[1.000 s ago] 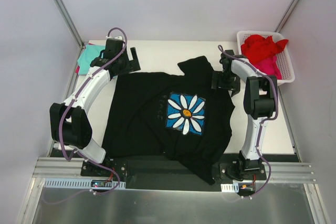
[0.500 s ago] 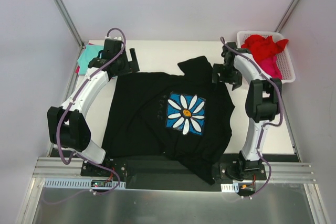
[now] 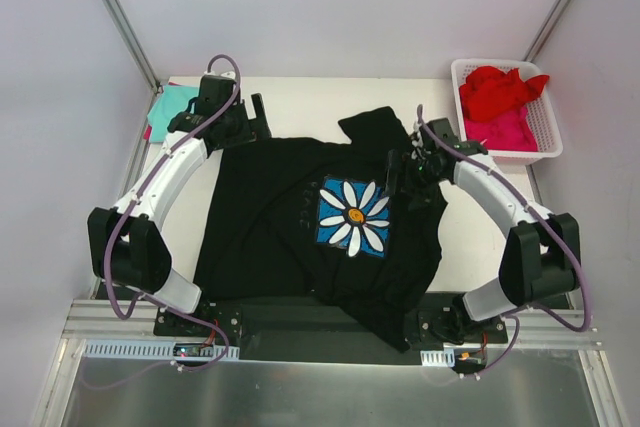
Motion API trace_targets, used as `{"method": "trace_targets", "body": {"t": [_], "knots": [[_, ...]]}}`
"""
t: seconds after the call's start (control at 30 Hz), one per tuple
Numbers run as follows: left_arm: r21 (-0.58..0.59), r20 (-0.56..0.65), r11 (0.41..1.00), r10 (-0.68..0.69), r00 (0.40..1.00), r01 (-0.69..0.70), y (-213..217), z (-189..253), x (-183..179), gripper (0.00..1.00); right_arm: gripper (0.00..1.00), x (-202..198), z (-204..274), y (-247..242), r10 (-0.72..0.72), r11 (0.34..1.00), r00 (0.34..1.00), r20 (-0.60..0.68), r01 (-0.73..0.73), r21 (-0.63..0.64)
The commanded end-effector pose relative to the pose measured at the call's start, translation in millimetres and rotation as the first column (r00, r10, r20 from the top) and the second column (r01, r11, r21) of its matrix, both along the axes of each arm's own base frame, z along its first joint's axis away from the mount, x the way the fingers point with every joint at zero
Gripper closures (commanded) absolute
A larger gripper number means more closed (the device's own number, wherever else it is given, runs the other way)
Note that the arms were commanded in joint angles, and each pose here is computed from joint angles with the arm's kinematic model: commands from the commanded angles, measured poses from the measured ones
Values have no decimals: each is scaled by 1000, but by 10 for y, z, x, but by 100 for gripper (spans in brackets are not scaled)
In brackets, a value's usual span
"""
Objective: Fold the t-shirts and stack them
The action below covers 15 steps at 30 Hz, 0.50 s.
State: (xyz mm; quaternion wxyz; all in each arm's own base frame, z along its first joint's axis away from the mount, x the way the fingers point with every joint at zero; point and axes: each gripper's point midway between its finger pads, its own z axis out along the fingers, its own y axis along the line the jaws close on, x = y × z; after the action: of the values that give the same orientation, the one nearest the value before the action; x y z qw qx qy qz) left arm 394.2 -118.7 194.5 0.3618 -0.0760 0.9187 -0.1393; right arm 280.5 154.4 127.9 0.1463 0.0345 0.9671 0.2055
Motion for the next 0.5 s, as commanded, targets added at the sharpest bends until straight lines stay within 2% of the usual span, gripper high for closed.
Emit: {"method": "trace_targets", "body": {"t": [0.0,0.33,0.47], "knots": [[-39,35,999,-17,999,18,-64,195,-107,1,4,-114,-129,246,17,995,999,-37,-13,101],[-46,22,999,-21,1000,22,-75,157,-134,1,4,-410,-612,267,53,998,987,-150,-47,41],[-45,30,999,-18,999,20,-70,198,-133,1,4,-503,-782,191,64,996,981,-182,-74,-51]]}}
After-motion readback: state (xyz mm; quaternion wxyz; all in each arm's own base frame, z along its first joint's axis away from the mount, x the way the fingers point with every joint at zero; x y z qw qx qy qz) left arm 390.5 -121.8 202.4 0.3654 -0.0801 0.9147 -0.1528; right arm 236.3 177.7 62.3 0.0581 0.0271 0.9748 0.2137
